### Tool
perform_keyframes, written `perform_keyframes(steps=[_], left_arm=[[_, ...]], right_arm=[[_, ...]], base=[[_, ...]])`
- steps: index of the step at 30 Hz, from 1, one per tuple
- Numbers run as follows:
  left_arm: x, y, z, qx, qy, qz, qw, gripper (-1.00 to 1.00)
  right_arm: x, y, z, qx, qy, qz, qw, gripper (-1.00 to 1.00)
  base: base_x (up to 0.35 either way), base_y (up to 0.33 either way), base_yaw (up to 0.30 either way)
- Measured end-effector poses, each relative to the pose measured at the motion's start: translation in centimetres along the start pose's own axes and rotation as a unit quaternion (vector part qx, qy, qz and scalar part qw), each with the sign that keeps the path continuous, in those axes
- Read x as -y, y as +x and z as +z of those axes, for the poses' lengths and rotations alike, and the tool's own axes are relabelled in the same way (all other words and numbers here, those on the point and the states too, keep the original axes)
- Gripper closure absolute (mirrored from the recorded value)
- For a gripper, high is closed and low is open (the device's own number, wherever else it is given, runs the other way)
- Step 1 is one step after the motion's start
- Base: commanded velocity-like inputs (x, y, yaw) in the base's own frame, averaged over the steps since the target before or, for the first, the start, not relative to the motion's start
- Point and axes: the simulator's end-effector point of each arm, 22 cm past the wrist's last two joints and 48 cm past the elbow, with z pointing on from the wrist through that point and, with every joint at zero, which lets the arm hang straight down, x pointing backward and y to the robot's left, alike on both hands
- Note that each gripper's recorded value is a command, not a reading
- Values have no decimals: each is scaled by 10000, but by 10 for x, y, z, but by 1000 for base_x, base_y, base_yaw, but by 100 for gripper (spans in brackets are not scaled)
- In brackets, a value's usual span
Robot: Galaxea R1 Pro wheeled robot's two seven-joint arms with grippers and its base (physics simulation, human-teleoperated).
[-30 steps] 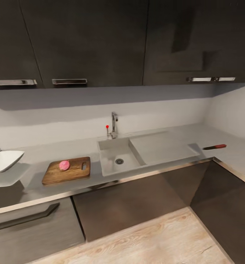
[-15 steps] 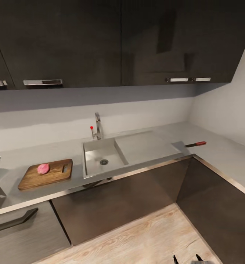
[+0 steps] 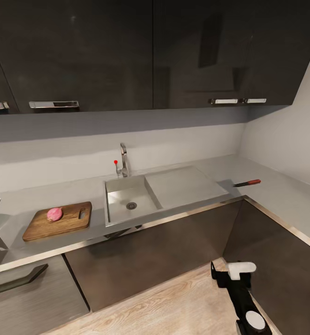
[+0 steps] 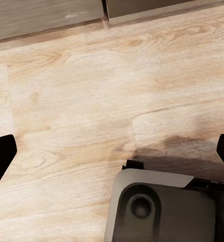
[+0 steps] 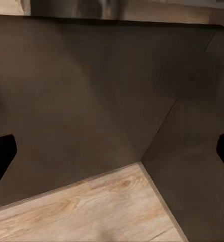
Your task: In the kitchen, take the Vidalia onion out of the sink, dice it on the chopping board with the paring knife, put the diced onion into the bowl on the countertop, then place both the paring knife and the chopping board into the sink.
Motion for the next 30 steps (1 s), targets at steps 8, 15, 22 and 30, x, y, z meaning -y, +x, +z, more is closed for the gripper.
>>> perform_keyframes(steps=[8, 15, 22, 30], left_arm=[[4, 4, 0, -34, 18, -9, 10000, -100], [6, 5, -1, -45, 28, -16, 10000, -100], [8, 6, -1, -53, 36, -27, 10000, -100], [8, 7, -1, -65, 39, -31, 10000, -100]], right_arm=[[29, -122, 60, 176, 446, 190, 9987, -100], [59, -217, 80, 433, 807, 342, 9952, -100], [111, -266, 87, 532, 1220, 193, 9909, -100], [210, -273, 83, 458, 1661, -185, 9849, -100]], base=[[0, 0, 0], [0, 0, 0], [0, -14, 0], [0, -194, 0]])
